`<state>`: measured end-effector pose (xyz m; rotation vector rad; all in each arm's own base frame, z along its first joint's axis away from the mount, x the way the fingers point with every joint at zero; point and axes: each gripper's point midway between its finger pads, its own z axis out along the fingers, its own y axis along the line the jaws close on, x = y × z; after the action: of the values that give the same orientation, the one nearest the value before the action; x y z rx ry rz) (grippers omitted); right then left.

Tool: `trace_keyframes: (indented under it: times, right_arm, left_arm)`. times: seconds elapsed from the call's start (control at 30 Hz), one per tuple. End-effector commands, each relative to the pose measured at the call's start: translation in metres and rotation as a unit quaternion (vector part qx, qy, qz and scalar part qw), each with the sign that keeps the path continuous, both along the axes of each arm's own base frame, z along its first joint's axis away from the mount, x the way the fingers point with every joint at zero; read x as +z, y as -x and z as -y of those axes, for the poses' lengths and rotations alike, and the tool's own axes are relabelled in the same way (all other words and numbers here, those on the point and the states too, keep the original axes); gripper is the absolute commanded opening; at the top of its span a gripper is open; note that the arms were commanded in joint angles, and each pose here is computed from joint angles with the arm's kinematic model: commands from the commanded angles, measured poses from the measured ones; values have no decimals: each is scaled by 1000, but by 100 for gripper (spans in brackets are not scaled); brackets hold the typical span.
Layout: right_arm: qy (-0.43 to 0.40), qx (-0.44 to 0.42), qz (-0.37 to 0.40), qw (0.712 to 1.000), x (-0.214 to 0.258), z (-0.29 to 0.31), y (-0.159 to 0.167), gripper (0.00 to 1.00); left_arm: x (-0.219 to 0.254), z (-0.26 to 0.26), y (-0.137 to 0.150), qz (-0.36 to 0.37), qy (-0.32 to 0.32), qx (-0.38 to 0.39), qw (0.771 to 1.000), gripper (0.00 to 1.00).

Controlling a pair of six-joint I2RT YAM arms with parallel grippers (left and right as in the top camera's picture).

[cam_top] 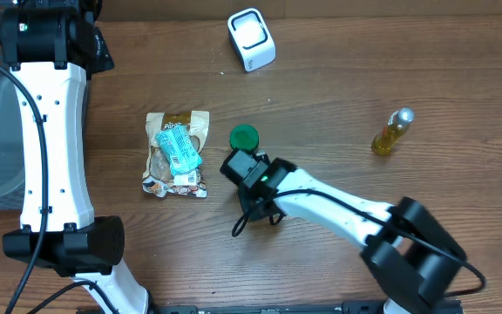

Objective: Scan the item barcode

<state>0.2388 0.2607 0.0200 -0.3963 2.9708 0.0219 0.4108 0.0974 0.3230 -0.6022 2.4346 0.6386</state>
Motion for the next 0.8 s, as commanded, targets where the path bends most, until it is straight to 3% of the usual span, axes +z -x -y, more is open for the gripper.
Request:
trace_keyframes:
  times: [0.0, 0.27, 0.57, 0.77]
  right_arm:
    - [25, -27, 33, 999, 0, 7, -14, 38]
    - [33, -25, 44, 998, 3, 8, -18, 40]
    - [43, -28, 78, 996, 57, -2, -41, 45]
    - [53, -5, 63, 997, 52, 2, -35, 44]
  left_arm:
    - [10, -2, 1, 8, -12, -3, 1000, 99]
    - [10, -2, 1, 8, -12, -3, 1000, 99]
    - [10, -2, 1, 8, -12, -3, 1000, 99]
    - [10, -2, 1, 8, -12, -3, 1000, 100]
